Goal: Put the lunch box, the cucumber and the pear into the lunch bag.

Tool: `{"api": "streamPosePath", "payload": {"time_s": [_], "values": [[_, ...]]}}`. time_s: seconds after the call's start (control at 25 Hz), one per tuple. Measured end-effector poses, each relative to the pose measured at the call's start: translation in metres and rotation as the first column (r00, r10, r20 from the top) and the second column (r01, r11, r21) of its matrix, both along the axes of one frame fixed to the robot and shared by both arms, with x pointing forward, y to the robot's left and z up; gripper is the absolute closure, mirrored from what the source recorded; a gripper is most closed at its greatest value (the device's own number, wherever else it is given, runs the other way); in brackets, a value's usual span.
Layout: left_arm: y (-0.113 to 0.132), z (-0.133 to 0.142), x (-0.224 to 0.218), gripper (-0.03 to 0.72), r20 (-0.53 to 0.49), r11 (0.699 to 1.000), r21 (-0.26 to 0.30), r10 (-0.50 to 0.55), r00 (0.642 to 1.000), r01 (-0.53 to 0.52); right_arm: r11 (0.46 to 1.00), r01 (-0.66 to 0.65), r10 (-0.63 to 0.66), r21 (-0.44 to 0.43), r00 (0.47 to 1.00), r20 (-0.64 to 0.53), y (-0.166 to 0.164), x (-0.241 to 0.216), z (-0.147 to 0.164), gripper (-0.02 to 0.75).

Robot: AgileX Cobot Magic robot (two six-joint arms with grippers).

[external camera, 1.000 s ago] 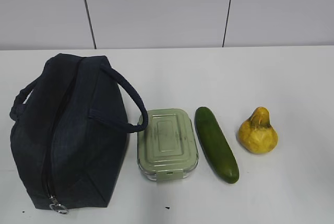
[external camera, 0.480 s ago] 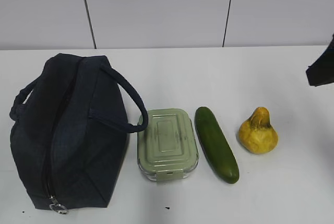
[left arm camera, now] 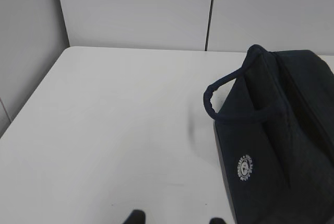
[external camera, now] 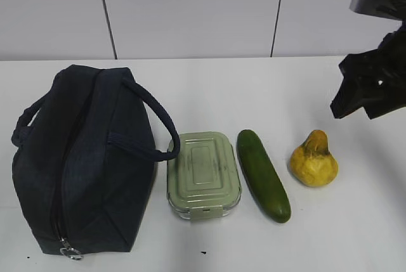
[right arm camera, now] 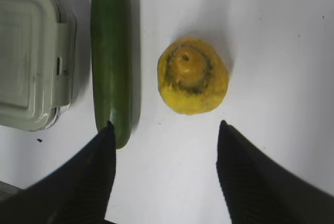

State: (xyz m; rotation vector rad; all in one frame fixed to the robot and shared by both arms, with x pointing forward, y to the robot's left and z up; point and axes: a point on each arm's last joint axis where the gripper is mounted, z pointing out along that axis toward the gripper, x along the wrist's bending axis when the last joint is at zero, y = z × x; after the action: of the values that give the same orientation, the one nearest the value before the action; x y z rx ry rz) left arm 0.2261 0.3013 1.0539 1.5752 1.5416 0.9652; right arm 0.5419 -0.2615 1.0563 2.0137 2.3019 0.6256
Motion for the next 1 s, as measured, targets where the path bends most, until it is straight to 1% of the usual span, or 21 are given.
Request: {"api": "streamPosePath", "payload": {"time_s": [0.16,0.24,0.32,0.36,0.48,0.68,1.0], "values": [[0.0,0.0,0.0,0.45,0.0,1.0,0.0,0.0,1.0,0.0,1.0,-0.012,0.012,-0.003,1.0,-0.013,0.004,0.025,-0.007,0.264],[0.0,0.0,0.0,0.45,0.0,1.0,0.0,0.0,1.0,0.0,0.999,-0.041,0.041,-0.018,0.999,-0.019,0.01,0.034,-0.008,0.264],[0.0,0.0,0.0,0.45,0.0,1.0,0.0,0.0,1.0,0.0,0.995,-0.08,0.078,-0.058,0.996,-0.042,0.018,0.042,-0.012,0.264],[0.0,0.0,0.0,0.45,0.0,1.0,0.0,0.0,1.0,0.0,0.992,-0.09,0.084,-0.094,0.994,-0.066,0.024,0.047,-0.015,0.264],[0.0,0.0,0.0,0.45,0.0,1.0,0.0,0.0,1.0,0.0,0.986,-0.085,0.068,-0.145,0.991,-0.118,0.031,0.056,-0.022,0.264],[0.0,0.0,0.0,0.45,0.0,1.0,0.0,0.0,1.0,0.0,0.983,-0.08,0.048,-0.164,0.981,-0.187,0.032,0.072,-0.034,0.264],[0.0,0.0,0.0,0.45,0.0,1.0,0.0,0.0,1.0,0.0,0.981,-0.078,0.03,-0.177,0.966,-0.257,0.034,0.084,-0.063,0.266]]}}
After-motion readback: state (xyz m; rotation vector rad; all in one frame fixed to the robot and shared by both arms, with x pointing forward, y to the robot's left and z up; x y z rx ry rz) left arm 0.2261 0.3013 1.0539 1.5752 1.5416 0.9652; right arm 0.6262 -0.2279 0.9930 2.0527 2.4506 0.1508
